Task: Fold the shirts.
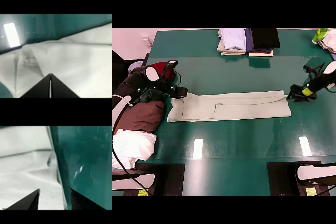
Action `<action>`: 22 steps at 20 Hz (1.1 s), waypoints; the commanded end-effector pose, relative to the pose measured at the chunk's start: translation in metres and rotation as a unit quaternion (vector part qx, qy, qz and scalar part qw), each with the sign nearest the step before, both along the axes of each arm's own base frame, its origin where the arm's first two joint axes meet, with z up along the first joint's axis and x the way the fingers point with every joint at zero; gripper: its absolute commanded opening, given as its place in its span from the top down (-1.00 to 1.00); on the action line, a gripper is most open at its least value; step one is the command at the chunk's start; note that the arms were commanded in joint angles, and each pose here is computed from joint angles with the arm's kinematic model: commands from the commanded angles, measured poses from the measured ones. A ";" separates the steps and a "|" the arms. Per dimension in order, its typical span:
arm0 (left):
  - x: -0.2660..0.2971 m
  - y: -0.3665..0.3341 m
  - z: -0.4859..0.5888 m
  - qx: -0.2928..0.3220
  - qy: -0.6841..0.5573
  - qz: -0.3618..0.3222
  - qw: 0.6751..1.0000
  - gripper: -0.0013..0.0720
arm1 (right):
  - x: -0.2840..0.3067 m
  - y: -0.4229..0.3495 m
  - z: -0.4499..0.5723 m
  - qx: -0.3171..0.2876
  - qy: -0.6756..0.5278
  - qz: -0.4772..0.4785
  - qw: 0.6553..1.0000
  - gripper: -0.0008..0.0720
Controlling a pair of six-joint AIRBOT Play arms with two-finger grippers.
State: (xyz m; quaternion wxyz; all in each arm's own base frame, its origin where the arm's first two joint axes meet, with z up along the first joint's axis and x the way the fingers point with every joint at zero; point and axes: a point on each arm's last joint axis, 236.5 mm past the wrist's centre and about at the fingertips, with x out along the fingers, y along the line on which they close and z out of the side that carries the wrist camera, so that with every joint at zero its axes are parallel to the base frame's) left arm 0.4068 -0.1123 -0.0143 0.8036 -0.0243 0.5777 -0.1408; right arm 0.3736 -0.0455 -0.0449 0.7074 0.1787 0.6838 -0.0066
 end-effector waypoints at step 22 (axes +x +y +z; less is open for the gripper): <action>-0.014 -0.212 0.000 -0.118 -0.024 -0.132 0.984 0.89 | -0.016 0.061 0.090 -0.002 -0.130 0.078 0.988 0.94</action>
